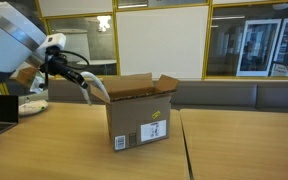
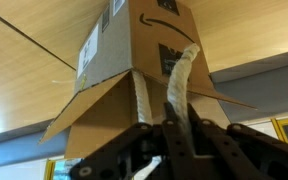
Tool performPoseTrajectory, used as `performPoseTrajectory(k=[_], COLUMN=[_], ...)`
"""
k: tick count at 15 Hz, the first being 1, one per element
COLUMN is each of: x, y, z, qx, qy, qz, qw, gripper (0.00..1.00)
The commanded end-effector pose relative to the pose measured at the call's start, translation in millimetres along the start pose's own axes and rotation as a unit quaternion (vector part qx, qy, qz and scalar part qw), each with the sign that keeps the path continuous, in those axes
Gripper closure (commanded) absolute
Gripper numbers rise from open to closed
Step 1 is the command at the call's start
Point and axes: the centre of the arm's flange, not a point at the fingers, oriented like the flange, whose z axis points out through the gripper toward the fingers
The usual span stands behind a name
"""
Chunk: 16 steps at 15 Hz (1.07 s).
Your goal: Put all the objects on the table into the cardboard box.
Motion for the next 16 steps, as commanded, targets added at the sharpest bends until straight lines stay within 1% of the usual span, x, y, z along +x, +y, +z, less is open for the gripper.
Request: performPoseTrajectory(k=[1,5,9,13,16], x=[24,57,94,128,149], y=[-12,-29,-33,-15,7], z=[-45,-65,-59,-27,15], qx=[0.009,0.022,0.022,0.008,-0.005], qy=[0.027,0.049,0.072,0.074,0.058], qz=[0.007,0.022,0.026,0.043,0.063], qw=[0.9996,0.9983,0.9968,0.9963,0.9963], gripper=[0.86,0.86,0.87,0.87,0.87])
